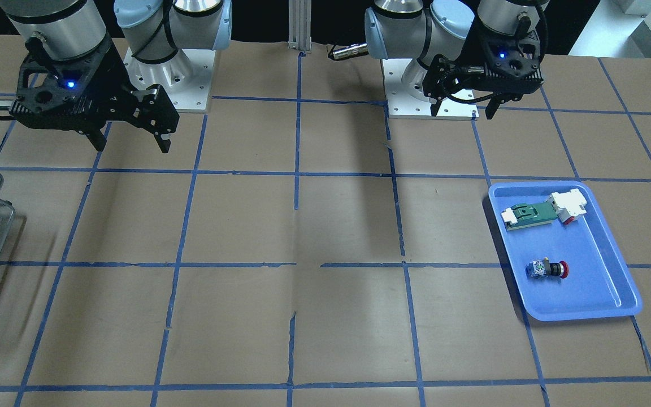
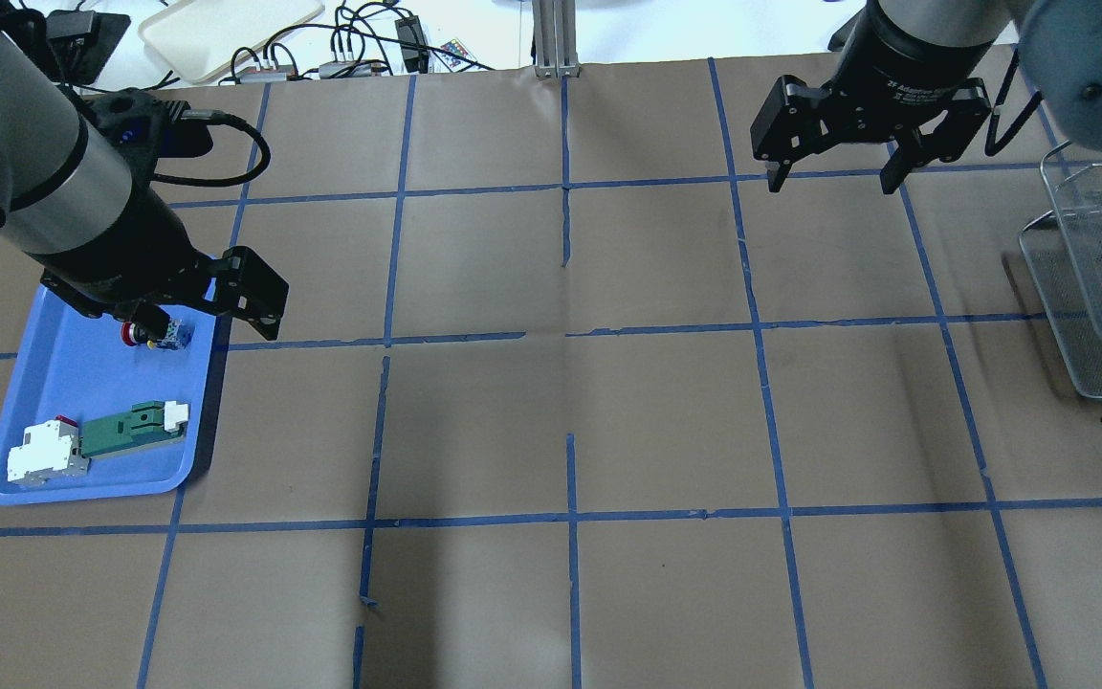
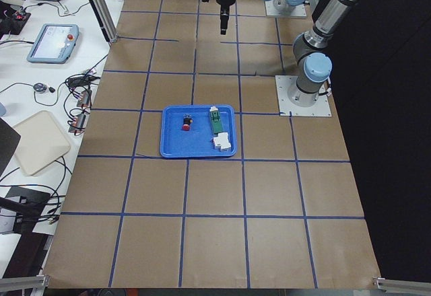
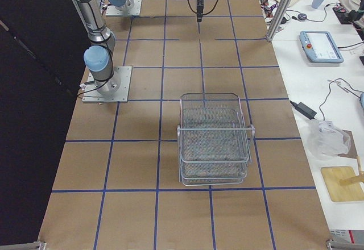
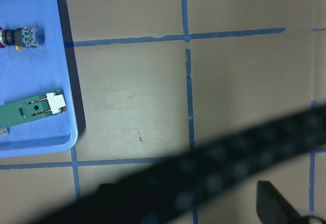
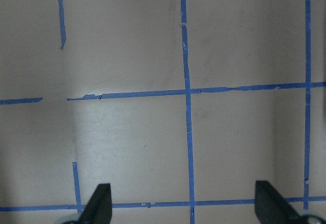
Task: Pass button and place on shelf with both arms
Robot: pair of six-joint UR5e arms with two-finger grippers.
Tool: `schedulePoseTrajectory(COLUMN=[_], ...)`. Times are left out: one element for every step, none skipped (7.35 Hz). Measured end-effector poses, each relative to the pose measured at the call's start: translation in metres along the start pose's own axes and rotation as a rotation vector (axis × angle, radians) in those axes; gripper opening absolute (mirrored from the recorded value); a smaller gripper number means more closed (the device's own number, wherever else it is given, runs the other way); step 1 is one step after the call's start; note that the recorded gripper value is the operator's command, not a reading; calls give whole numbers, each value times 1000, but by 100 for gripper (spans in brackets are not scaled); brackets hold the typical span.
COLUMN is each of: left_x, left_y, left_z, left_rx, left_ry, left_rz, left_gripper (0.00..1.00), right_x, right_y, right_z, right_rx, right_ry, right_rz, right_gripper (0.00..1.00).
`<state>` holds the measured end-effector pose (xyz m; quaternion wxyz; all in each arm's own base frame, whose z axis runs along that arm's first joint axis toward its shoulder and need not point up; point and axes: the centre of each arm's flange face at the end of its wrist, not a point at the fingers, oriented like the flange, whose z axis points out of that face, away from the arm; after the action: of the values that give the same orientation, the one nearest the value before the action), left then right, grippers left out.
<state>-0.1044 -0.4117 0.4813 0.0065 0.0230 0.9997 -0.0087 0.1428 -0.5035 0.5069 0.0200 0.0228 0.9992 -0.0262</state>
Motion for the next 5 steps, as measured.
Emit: schedulePoseTrajectory(left_x=[0, 0, 0, 0, 0], left_y=[0, 1, 1, 1, 1], left_z=[1, 2, 3, 3, 3], left_rx=[-2, -4, -5, -5, -6], left_ry=[0, 1, 1, 1, 1], left_rz=[0, 0, 0, 1, 1], left_gripper=[100, 100, 100, 100, 100], right_x=[0, 0, 0, 0, 0], right_y=[0, 0, 0, 0, 0], right_z=[0, 1, 1, 1, 1], right_rx=[0, 0, -1, -1, -1], right_ry=[0, 0, 0, 0, 0], right_rz=[1, 1, 1, 1, 1], right_gripper=[100, 100, 100, 100, 100])
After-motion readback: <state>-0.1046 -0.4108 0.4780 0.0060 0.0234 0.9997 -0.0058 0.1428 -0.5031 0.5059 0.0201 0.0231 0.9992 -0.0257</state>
